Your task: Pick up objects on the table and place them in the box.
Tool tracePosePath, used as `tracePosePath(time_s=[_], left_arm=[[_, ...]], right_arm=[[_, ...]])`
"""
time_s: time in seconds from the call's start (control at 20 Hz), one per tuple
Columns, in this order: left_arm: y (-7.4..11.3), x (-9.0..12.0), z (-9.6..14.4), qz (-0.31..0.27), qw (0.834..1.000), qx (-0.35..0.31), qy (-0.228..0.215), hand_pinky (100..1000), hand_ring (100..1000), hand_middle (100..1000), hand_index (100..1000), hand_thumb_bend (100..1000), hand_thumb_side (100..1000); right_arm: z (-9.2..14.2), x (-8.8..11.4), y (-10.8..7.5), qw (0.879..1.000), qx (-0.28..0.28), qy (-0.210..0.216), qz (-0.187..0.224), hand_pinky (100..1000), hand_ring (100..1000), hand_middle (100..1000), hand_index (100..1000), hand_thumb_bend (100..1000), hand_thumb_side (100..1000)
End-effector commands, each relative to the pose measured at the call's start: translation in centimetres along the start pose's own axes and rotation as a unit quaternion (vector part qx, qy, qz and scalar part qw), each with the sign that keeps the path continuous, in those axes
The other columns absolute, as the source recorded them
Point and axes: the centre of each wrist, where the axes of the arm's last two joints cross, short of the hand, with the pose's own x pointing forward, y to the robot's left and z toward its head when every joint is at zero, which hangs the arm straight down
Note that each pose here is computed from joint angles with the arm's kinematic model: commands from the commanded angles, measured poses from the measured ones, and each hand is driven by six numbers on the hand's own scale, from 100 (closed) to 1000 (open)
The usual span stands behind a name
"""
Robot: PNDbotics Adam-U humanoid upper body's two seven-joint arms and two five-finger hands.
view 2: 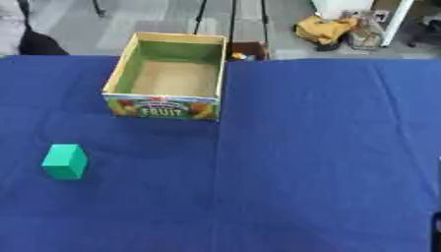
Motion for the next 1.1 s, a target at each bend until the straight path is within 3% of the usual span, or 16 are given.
tracePosePath(time_s=[0.05,0.25,0.55,1.1], left_arm=[[2.4,1.0,-1.0,-0.080,0.984,-0.143,-0.067,827,854,883,1000,100,784],[4.1,1.7,-1.4,-0.115,0.966,-0.230,-0.040,814,864,886,1000,100,809],[6.3,2.5,-3.6,-0.165,0.923,-0.348,-0.007,804,878,900,1000,100,816],[6.4,2.6,-7.7,-0.216,0.860,-0.461,0.035,800,891,914,1000,100,791]], right_arm=[[-0.7,0.5,-0.6,1.000,0.006,-0.016,0.011,791,866,545,842,100,974],[-0.7,0.5,-0.7,1.000,0.008,-0.015,0.014,791,865,545,841,100,975],[-0.5,0.5,-0.8,1.000,0.011,-0.012,0.017,792,867,543,842,100,973],[-0.4,0.5,-0.8,1.000,0.014,-0.009,0.017,793,868,541,843,100,974]])
